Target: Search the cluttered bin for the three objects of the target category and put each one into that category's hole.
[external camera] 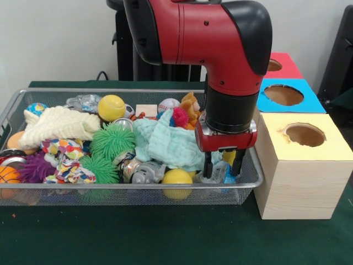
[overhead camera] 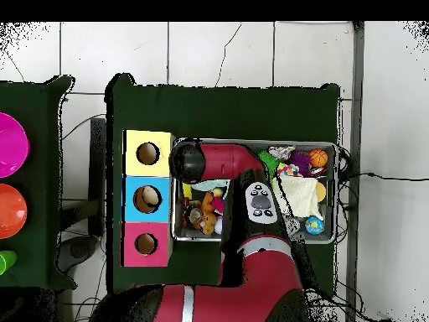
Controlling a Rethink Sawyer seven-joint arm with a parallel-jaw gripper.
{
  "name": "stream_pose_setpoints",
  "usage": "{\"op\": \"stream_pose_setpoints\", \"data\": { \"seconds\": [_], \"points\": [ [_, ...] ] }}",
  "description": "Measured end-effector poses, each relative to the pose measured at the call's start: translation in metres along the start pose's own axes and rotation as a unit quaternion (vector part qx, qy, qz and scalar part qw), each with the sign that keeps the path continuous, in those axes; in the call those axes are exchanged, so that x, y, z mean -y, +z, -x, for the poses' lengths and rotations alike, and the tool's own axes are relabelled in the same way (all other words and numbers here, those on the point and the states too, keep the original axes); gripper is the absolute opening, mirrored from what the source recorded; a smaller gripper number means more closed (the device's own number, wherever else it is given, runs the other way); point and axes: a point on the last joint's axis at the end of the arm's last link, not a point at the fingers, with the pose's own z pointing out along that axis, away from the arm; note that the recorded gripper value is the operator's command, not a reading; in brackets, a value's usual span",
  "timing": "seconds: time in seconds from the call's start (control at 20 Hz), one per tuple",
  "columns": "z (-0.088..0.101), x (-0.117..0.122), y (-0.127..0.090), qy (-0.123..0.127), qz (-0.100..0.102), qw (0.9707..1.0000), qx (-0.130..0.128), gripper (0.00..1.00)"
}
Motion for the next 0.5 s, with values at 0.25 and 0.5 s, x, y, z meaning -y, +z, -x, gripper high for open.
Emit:
{"op": "stream_pose_setpoints", "data": {
  "seconds": [0.25,0.5],
  "points": [
    [0.0008,0.0004,-0.0003,0.000,0.000,1.0000,0.001,1.00],
    [0.0000,0.0001,0.0009,0.000,0.000,1.0000,0.000,1.00]
  ]
}}
